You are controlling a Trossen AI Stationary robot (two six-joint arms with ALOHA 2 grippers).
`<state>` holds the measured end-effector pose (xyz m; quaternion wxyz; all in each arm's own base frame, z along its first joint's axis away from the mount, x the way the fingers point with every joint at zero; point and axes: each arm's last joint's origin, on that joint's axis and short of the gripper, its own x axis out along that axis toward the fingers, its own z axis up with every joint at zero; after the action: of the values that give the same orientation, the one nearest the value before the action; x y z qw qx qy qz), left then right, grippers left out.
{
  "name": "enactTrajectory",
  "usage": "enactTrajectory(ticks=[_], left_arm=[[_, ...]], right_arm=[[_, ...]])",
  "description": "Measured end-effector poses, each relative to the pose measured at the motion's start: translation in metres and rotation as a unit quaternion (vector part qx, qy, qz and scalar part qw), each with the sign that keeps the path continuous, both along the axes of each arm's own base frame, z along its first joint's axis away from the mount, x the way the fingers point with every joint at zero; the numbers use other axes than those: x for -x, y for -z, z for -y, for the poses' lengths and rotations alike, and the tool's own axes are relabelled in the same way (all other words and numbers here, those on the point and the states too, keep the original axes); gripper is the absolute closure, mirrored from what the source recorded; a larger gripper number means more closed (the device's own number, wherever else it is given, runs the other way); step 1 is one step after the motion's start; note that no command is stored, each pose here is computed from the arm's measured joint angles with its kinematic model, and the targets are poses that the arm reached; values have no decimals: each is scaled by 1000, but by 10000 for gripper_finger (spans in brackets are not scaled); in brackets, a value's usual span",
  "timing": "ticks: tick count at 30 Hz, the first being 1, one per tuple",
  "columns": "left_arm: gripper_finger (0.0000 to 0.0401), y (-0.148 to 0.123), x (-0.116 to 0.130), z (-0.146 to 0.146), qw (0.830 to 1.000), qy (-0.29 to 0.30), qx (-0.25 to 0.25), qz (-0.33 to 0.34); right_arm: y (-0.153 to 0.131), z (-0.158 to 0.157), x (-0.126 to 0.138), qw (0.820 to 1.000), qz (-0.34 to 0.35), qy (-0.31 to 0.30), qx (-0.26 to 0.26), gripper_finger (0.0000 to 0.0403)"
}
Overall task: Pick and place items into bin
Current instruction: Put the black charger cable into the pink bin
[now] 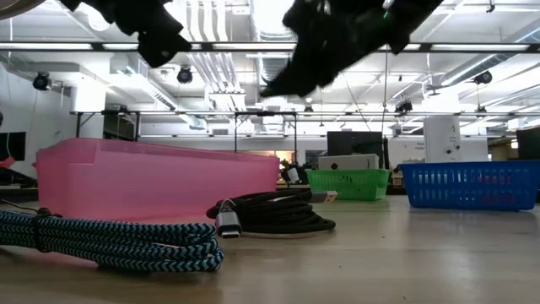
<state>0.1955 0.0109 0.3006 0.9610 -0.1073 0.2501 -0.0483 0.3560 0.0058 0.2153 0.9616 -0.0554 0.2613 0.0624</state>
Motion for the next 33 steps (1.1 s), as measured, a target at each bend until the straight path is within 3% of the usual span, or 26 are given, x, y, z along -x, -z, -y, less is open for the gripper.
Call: enactTrajectory(ticks=[5,8,11,16,25,33], left_arm=[[260,9,17,7,1000,13,5,3],[260,16,26,8,1000,10,16,1],[260,20,34,8,1000,9,15,6],[260,22,41,9,1000,10,14,19],[260,23,43,9,1000,12,10,23],[260,28,35,8,1000,17,1,9]], right_arm=[[-9,-50,3,997,39,-42,51,326],[-11,-67,11,992,8,-49,119,330],[-13,-80,16,986,-18,-83,145,328],[-17,-97,21,986,-25,-131,101,301],[5,-118,23,984,-69,-151,70,198],[31,-125,18,980,-109,-156,51,184]])
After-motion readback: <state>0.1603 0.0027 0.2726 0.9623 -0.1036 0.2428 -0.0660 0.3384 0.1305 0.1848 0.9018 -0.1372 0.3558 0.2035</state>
